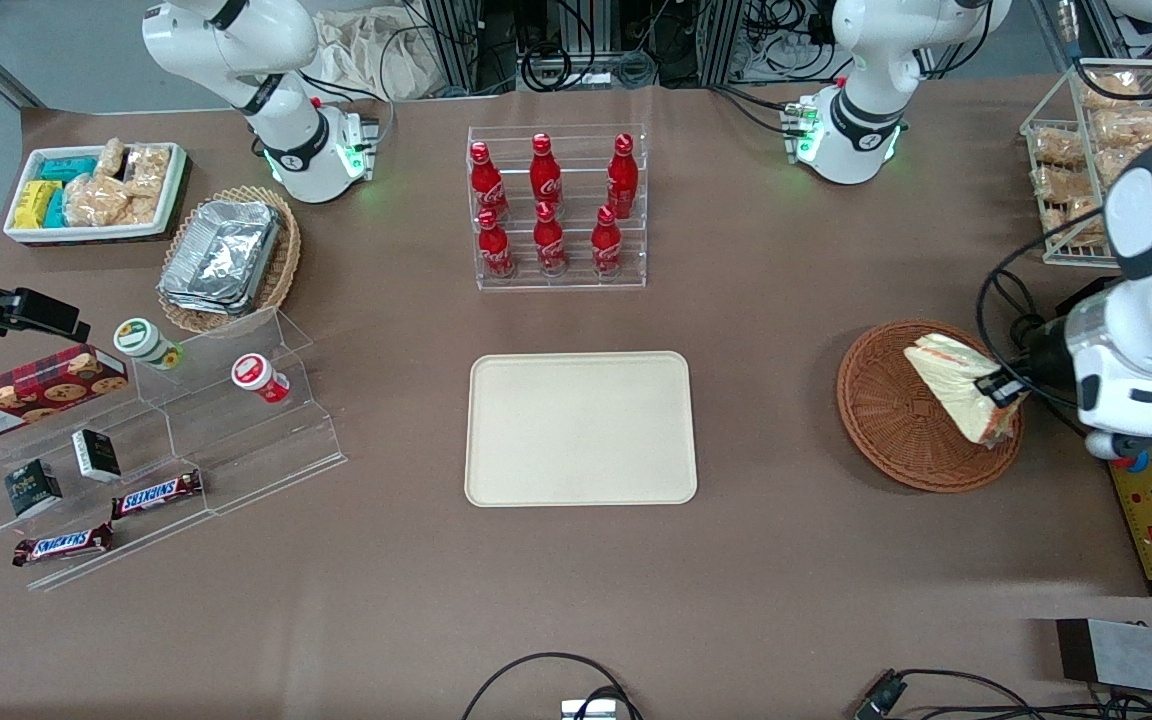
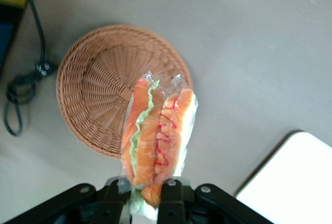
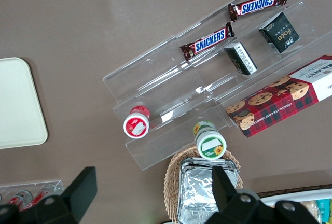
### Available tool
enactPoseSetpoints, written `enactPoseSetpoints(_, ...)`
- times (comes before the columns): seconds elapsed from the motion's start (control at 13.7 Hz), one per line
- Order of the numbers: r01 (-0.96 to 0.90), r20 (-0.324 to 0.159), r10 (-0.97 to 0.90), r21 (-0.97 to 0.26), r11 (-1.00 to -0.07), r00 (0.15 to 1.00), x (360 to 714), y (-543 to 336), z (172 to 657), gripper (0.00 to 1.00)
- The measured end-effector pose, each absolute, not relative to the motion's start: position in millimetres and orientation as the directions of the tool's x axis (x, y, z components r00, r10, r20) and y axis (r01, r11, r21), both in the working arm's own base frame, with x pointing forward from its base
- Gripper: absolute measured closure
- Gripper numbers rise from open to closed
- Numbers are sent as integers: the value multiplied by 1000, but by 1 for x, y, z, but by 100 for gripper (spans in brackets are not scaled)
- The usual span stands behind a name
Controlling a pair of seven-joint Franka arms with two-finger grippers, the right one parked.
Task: Place sandwich from basket to tray
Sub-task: 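Lift the sandwich and carry it with the left gripper over the cream tray, then lower the sandwich onto the tray and open the left gripper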
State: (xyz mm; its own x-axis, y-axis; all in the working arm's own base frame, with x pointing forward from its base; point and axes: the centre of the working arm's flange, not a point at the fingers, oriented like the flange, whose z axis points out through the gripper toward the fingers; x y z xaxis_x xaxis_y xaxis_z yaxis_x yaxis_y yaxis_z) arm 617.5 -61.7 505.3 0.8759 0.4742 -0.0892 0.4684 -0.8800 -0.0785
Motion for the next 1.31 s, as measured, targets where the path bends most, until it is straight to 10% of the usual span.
enactPoseSetpoints(1.31, 99, -171, 100, -15, -995, 980, 577, -432, 235, 82)
